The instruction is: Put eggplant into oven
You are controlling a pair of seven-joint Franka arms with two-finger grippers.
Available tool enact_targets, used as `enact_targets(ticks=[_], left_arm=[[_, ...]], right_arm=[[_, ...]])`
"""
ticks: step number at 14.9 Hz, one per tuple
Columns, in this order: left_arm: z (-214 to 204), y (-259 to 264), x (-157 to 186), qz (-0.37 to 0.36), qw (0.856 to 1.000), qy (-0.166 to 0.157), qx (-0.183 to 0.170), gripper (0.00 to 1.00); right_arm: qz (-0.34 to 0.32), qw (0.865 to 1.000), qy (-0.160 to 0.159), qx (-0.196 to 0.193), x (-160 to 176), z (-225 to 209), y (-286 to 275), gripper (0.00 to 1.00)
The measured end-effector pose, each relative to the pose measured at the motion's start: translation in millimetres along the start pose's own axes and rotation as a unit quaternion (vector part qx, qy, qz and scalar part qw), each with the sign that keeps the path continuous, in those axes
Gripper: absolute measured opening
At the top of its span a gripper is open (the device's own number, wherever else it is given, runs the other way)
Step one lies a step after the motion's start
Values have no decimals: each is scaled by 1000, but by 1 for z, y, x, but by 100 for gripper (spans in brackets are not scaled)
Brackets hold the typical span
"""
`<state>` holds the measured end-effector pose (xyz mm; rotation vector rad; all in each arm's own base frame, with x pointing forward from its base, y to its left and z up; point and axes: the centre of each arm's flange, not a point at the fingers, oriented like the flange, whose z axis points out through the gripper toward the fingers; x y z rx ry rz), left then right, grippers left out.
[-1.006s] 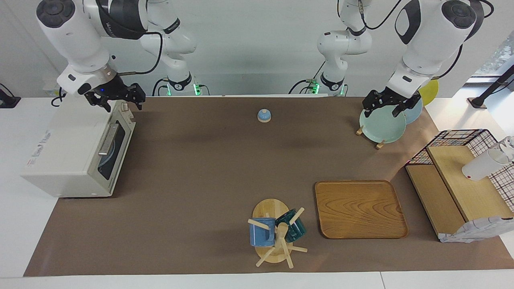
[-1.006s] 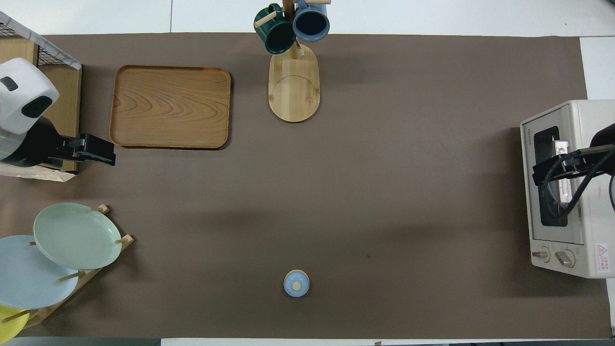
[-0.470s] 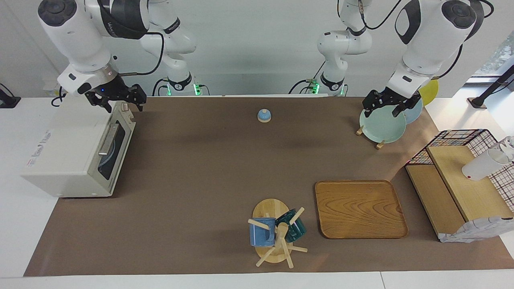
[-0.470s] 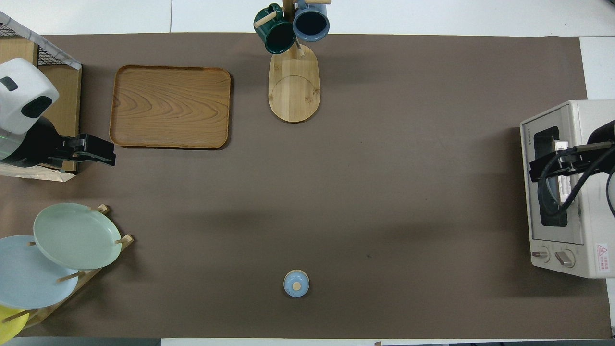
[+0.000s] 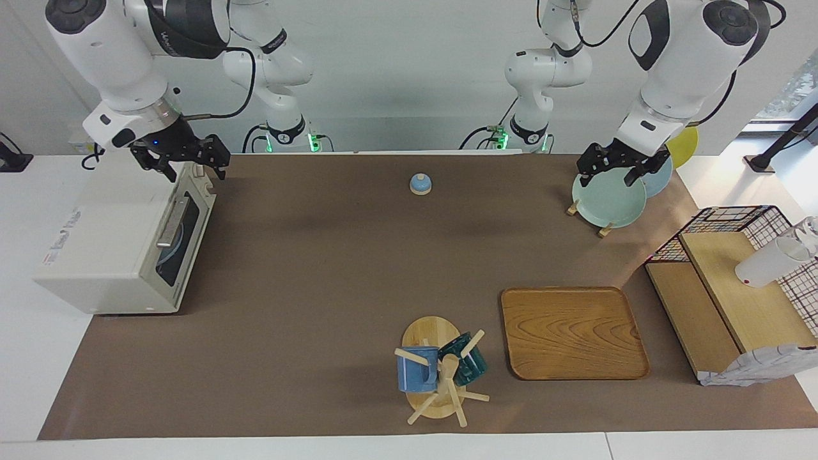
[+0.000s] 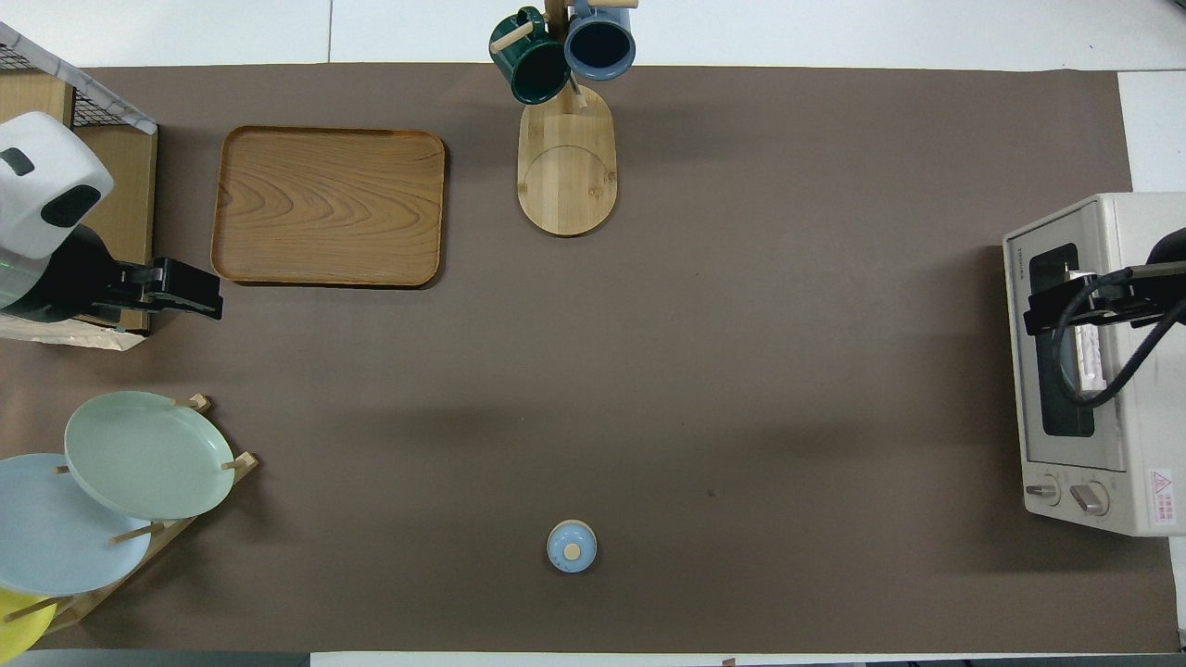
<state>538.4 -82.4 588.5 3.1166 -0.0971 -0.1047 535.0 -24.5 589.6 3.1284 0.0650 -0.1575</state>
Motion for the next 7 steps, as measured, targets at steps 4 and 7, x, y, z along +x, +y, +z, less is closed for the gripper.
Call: enact_targets(ticks=[4, 7], left_arm=[[0, 0, 0, 0, 1000, 0, 0, 100], [0, 0, 0, 0, 1000, 0, 0, 100]], right_arm=[[-1, 1000, 2, 0, 0, -2, -1, 100], [-1, 1000, 5, 0, -1, -5, -1, 100]])
